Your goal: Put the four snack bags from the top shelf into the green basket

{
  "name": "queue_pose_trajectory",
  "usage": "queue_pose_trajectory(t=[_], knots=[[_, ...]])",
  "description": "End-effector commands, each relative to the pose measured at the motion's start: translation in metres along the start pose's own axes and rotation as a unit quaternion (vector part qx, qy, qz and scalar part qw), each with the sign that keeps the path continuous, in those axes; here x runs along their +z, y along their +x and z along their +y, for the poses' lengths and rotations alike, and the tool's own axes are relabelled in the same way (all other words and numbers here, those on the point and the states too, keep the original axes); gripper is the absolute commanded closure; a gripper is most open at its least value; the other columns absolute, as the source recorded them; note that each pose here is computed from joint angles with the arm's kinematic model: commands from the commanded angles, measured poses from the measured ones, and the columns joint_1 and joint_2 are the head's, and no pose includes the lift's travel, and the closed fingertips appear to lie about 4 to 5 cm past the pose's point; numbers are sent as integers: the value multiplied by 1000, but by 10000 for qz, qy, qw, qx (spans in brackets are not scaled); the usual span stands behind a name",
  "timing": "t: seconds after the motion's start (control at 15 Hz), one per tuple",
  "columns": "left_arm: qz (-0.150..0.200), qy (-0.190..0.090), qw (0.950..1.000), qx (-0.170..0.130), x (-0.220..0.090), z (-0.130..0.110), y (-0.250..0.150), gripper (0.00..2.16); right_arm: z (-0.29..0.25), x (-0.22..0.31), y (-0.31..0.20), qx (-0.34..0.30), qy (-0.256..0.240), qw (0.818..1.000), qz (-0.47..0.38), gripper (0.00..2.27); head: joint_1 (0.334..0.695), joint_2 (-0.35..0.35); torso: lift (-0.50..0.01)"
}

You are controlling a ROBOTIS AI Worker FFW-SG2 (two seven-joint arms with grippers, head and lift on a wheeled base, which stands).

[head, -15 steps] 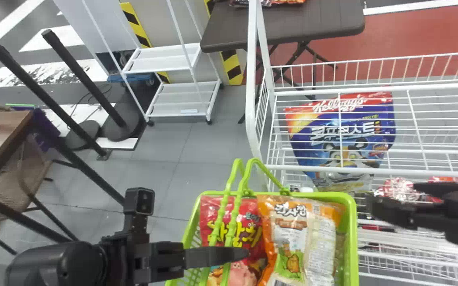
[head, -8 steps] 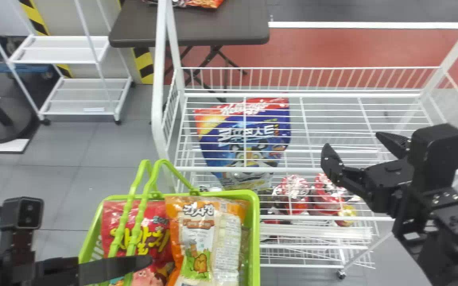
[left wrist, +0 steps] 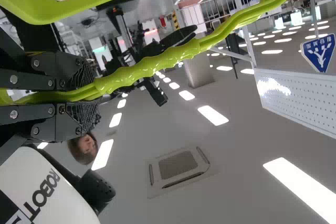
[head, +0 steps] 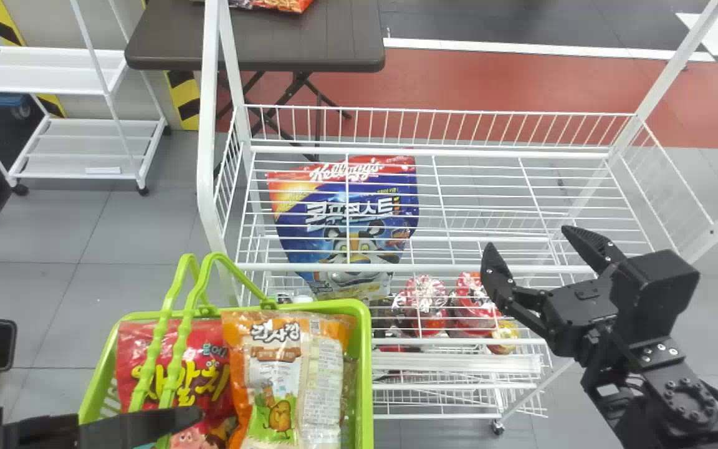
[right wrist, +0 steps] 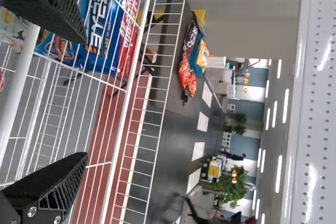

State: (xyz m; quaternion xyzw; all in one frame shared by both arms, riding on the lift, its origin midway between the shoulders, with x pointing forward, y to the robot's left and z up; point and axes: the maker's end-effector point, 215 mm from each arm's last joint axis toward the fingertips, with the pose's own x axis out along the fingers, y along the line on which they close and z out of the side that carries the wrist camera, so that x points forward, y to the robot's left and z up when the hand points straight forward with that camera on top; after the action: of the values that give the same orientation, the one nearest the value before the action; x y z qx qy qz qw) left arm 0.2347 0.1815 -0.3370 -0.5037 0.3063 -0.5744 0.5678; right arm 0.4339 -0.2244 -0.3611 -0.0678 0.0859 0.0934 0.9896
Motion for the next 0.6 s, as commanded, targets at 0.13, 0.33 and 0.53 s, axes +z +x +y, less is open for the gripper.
queue_pose_trajectory(t=[0.13,0.33,0.53], knots=[[-21,7,10000,-59,-1,-2,3,2148,-3,8,-2,56,-46,9995,-315,33,695,-78,0],[-34,-9,10000,-69,-1,-2,4,2148,-7,12,-2,35,-1,9991,-416,33,695,-83,0],[-31,3,10000,-81,-1,-3,5,2148,-12,12,-4,3,58,9990,-435,33,695,-91,0]])
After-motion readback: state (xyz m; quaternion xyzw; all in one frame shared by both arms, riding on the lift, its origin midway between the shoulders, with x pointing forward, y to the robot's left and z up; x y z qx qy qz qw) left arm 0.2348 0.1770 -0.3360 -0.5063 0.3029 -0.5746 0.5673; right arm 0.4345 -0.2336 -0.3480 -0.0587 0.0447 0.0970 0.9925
